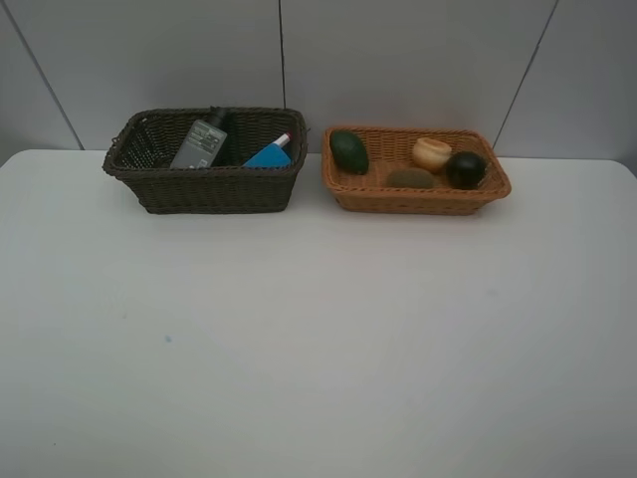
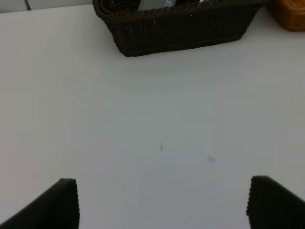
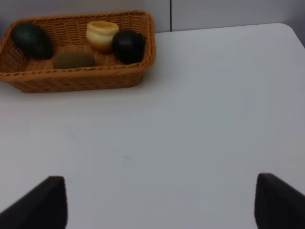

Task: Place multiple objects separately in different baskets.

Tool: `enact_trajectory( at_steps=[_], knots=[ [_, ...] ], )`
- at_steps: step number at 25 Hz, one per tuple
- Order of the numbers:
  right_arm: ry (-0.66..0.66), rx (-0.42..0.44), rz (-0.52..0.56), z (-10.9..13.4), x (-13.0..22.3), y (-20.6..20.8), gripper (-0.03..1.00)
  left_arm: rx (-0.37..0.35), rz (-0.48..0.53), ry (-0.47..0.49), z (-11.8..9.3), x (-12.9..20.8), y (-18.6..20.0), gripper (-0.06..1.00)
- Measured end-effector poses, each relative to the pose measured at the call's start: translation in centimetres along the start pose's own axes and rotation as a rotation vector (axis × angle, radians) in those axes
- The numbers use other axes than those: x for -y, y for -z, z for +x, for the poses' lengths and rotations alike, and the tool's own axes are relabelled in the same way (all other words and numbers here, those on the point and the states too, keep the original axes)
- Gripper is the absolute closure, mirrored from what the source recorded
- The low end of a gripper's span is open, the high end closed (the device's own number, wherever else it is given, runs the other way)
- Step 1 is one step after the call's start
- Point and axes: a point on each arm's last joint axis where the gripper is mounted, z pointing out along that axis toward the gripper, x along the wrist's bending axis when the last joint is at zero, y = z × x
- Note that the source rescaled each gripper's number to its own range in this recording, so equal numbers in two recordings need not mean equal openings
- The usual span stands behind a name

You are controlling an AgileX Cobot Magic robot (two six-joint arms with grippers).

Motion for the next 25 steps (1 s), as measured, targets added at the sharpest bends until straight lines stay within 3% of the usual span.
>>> enact_trajectory(
  at_steps=[25],
  knots=[
    [0.000,0.000,0.000,0.00,0.00,0.00,0.01,0.000,0.000,0.000,0.00,0.00,0.00,0.08]
  ],
)
